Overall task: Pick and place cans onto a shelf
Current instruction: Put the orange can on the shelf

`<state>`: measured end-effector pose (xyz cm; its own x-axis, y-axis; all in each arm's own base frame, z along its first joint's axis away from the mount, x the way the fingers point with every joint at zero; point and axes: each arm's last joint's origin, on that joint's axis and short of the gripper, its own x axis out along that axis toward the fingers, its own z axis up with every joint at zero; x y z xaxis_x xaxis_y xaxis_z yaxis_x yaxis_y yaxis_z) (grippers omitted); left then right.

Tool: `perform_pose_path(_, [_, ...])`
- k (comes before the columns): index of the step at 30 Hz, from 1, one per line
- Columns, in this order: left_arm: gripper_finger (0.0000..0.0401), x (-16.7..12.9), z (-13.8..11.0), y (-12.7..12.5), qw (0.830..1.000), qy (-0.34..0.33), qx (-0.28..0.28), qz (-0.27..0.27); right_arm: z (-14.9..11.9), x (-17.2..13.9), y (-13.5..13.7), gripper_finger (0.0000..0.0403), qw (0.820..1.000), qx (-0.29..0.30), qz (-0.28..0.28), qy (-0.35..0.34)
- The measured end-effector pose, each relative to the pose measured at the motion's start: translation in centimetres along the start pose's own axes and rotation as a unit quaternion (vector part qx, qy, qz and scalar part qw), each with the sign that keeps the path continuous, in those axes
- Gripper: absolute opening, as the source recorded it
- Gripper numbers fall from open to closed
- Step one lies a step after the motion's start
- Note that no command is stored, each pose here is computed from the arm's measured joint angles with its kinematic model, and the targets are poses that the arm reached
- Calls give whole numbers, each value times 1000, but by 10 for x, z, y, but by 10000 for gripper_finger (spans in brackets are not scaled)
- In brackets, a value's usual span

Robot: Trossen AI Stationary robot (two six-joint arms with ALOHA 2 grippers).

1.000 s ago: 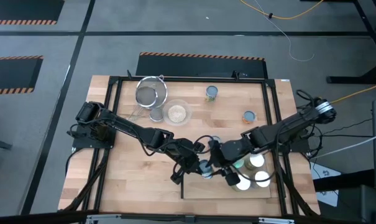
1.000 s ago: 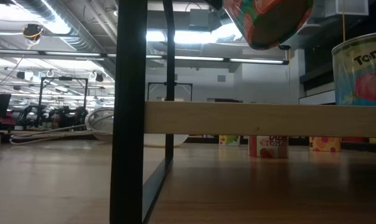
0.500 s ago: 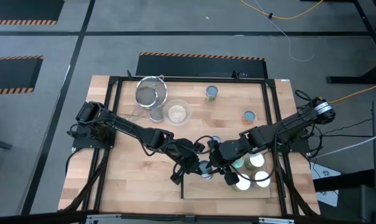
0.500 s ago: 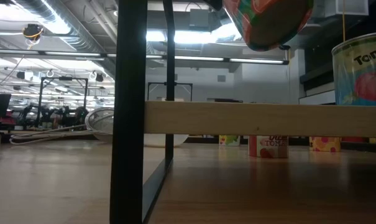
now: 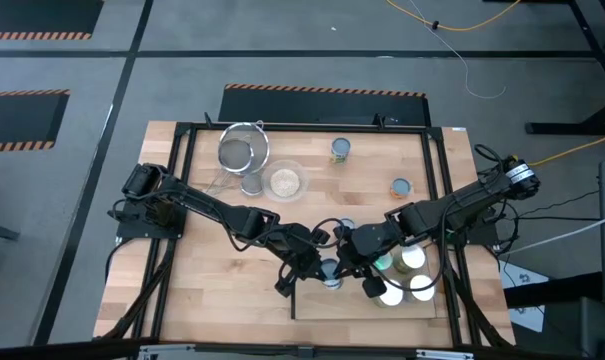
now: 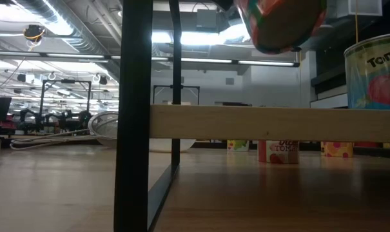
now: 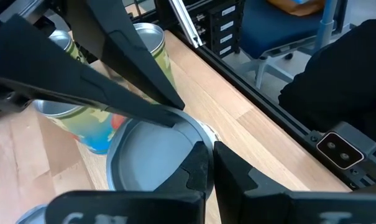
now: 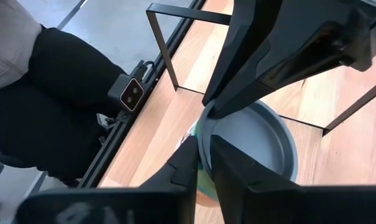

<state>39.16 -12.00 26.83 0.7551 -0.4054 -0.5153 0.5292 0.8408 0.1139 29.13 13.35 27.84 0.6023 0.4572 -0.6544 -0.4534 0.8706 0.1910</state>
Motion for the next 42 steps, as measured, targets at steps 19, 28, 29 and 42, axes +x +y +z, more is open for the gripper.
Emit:
perform_pose_path(19, [14,0,0,0,1000,2,-2,4,0,0,0,10,1000,-2,2,2])
perform_pose_path(28, [45,0,-1,1,1000,7,-5,8,-3,1,2,10,1000,0,11,11])
perform_pose_path(29, [47,0,-1,1,1000,7,-5,8,-3,1,2,10,1000,0,11,10])
perform_pose_path(42, [66,0,0,1,1000,1,-2,6,1,-8,4,10,1000,-3,18,-6])
